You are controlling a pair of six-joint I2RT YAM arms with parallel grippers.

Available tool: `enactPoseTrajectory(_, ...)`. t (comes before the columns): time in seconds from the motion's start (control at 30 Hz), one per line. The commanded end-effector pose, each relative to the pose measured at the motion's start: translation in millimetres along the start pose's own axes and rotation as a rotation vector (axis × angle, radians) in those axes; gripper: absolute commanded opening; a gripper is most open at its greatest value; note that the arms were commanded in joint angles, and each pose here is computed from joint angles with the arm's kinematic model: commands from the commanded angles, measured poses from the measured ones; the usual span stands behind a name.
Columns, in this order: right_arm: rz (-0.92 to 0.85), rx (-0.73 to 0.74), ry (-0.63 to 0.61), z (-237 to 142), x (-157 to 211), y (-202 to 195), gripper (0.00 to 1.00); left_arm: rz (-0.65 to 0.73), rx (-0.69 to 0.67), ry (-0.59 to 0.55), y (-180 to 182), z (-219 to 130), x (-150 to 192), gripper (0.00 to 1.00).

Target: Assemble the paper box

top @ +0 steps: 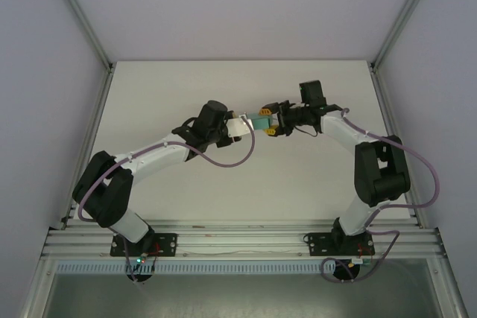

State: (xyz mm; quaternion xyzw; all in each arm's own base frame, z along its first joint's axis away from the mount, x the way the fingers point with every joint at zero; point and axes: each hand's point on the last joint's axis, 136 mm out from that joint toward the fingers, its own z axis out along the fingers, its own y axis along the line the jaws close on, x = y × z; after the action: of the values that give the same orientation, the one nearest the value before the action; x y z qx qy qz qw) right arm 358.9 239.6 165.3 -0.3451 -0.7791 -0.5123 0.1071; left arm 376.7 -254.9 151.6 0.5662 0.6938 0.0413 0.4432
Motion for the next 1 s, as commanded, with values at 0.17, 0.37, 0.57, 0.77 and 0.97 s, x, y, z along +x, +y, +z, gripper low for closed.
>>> enactPoseTrajectory(0.17,-0.034,-0.003,0.019,-4.0,15.4,-2.1,0.86,0.015,-0.01,-0.031,6.9,-9.8,-13.5,0.43)
enactPoseTrajectory(0.37,-0.114,0.061,-0.095,-18.6,0.5,-7.9,1.0,0.028,0.074,0.026,-7.5,-13.7,-2.6,0.43)
enactPoseTrajectory(0.57,-0.271,0.152,-0.279,-40.2,-21.6,-1.6,1.0,0.04,0.171,0.054,-25.4,-16.7,6.5,0.43)
enactPoseTrajectory(0.77,-0.494,0.213,-0.484,-77.5,-28.6,23.6,1.0,0.038,0.307,0.073,-46.5,-24.0,16.0,0.44)
enactPoseTrajectory(0.97,-0.759,0.185,-0.664,-106.7,-30.2,47.9,1.0,-0.051,0.395,0.078,-49.6,-27.9,20.3,0.43)
